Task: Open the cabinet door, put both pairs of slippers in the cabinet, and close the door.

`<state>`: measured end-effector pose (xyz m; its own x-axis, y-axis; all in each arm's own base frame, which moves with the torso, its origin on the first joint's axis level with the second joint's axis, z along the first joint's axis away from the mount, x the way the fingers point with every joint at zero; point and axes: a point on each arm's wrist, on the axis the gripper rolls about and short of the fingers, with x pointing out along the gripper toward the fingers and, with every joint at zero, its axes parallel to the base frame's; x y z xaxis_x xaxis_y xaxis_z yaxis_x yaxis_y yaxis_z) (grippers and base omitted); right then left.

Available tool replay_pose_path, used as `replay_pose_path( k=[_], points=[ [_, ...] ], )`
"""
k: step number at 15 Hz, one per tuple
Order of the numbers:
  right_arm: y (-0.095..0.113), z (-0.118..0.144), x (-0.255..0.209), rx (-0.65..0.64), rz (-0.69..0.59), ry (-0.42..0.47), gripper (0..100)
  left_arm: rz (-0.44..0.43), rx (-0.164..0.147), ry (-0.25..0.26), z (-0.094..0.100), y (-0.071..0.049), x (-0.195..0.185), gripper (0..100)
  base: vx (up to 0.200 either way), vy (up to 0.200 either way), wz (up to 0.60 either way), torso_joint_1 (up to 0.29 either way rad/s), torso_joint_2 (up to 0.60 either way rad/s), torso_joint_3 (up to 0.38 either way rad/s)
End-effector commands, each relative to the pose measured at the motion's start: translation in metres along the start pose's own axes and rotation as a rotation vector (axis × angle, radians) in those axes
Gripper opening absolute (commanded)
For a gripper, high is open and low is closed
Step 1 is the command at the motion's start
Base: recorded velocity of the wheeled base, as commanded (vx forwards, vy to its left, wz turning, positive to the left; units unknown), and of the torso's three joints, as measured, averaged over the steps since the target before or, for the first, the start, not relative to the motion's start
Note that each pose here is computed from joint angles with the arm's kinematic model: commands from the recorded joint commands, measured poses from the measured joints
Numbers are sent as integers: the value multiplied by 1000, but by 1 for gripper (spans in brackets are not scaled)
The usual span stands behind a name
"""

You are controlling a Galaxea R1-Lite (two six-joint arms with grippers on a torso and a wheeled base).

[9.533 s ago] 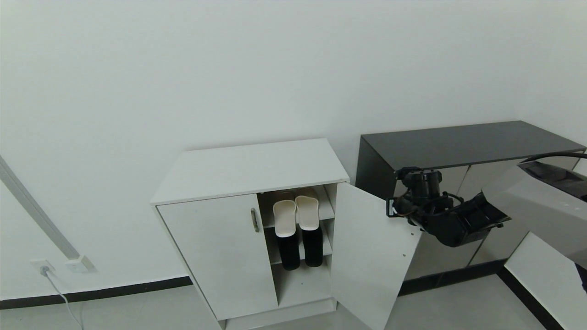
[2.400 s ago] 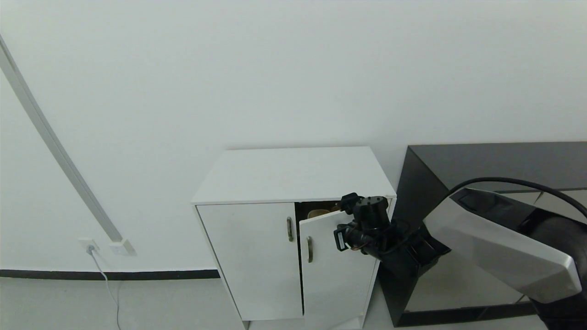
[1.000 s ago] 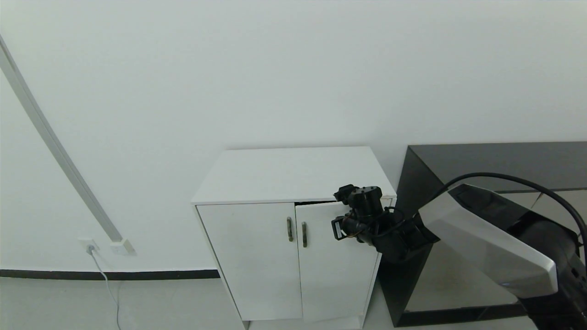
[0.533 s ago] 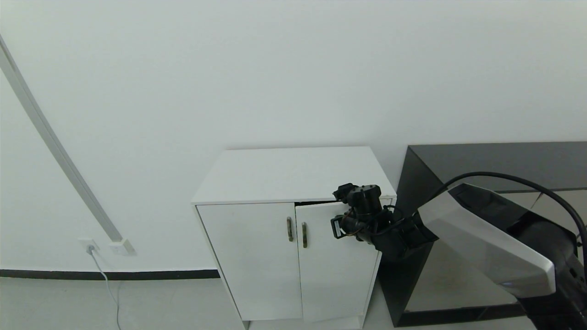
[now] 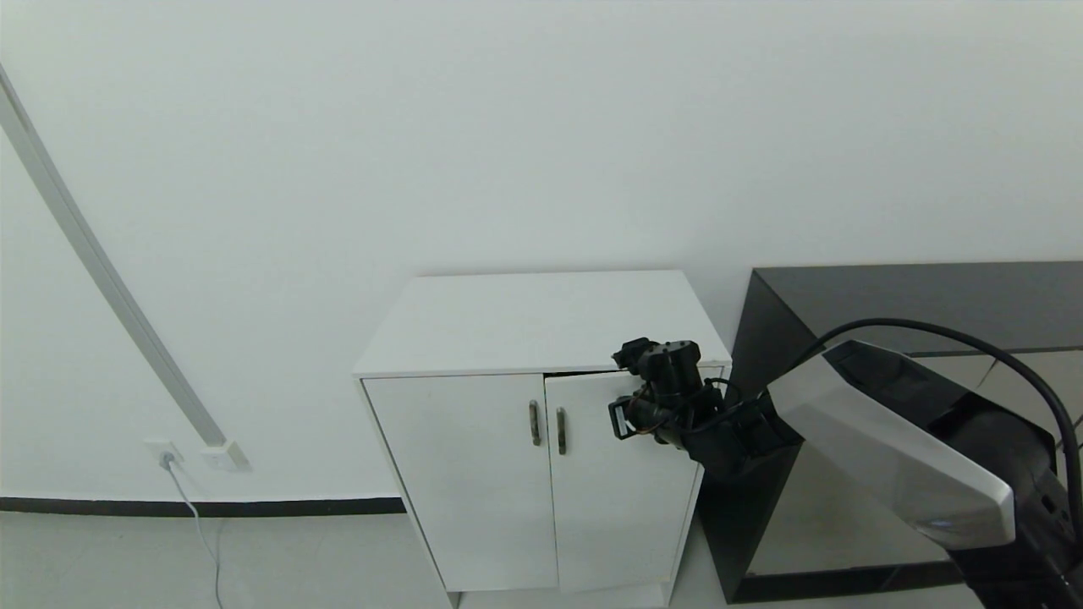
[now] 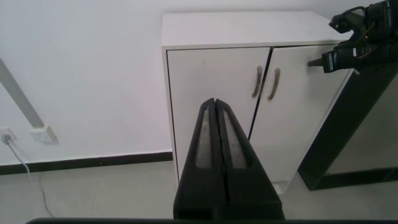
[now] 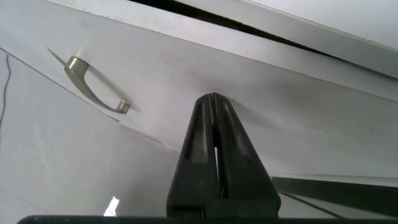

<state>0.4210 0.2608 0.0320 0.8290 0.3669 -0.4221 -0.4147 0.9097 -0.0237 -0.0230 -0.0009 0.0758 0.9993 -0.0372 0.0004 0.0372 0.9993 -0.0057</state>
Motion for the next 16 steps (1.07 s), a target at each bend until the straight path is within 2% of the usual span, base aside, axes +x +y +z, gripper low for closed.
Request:
replay_pose_path(
  k=[1, 16],
  points=[
    [0, 0, 1, 1, -1, -1, 0, 2, 0, 0, 0, 0, 0, 0, 0, 0, 0, 0, 0, 0],
    [1, 0, 6, 1, 0, -9, 0, 0, 0, 2, 0, 0, 0, 0, 0, 0, 0, 0, 0, 0]
  ],
)
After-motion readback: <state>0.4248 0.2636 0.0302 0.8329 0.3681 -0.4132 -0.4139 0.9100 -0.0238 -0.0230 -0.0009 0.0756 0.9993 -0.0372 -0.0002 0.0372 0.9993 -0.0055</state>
